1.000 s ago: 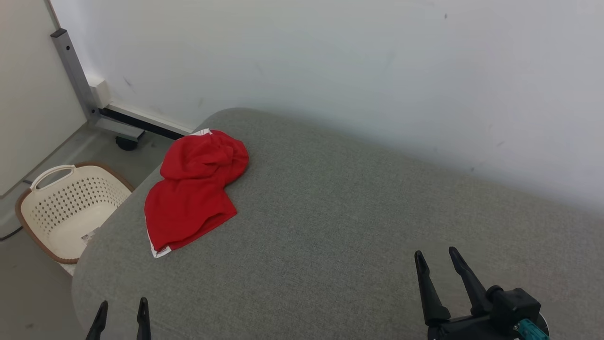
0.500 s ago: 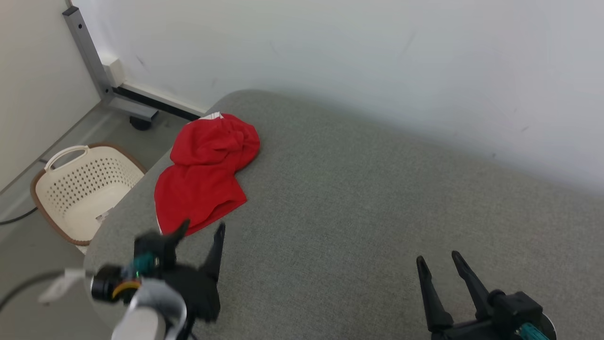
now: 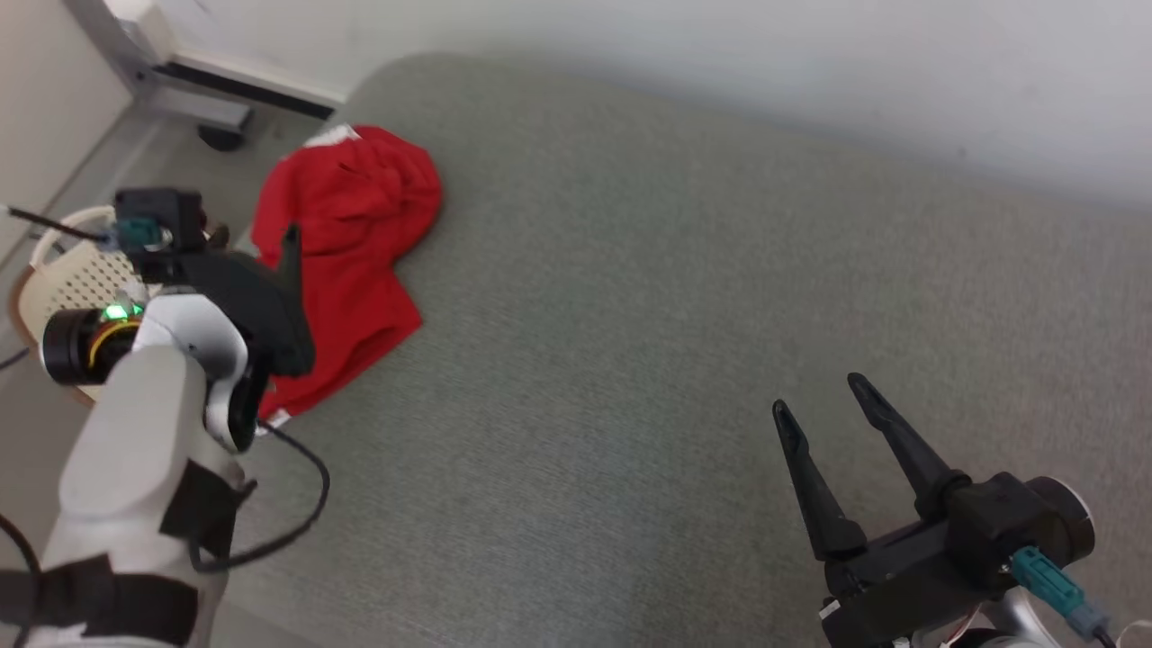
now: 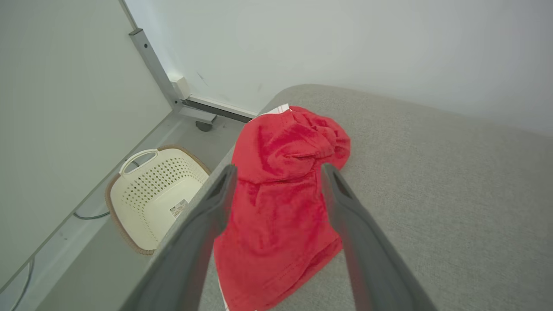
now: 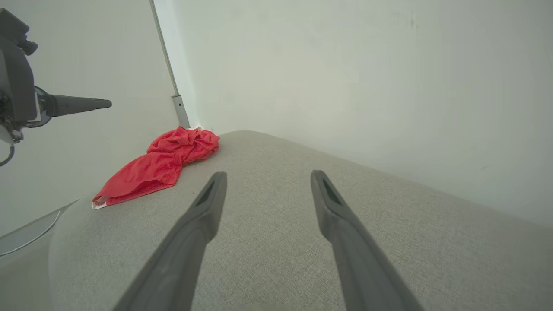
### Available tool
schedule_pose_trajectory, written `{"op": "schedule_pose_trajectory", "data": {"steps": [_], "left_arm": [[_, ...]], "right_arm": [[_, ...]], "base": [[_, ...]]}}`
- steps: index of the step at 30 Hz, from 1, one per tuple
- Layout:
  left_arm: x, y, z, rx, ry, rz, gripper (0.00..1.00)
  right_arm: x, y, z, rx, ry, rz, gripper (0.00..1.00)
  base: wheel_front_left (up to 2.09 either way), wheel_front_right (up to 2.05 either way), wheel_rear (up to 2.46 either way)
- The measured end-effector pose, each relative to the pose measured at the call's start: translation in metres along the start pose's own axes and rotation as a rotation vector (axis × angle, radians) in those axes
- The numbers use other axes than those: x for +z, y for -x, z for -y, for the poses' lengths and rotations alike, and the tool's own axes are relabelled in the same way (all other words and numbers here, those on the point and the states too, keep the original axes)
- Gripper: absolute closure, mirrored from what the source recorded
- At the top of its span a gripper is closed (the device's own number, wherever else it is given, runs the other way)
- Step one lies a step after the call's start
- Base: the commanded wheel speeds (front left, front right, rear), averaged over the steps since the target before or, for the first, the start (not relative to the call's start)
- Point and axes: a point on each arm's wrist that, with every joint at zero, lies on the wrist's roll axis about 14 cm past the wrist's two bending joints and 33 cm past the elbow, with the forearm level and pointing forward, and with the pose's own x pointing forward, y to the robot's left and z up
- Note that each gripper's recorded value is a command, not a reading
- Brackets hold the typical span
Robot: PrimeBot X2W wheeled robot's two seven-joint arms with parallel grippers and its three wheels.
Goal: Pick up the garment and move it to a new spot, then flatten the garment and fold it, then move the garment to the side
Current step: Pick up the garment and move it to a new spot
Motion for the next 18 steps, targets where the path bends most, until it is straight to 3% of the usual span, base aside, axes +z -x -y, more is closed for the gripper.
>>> {"op": "schedule_pose_trajectory", "data": {"steps": [12, 18], "left_arm": [[-0.069, -0.091, 0.034, 0.034, -0.048, -0.245, 0.0], [-0.111, -0.116, 0.025, 0.133, -0.093, -0.353, 0.0]], "right_arm": [[-0.069, 0.019, 0.059, -0.134, -0.094, -0.148, 0.0], [-0.099, 0.031, 0.072, -0.182, -0.142, -0.218, 0.0]], "base": [[0.0, 0.0, 0.0], [0.0, 0.0, 0.0]]}}
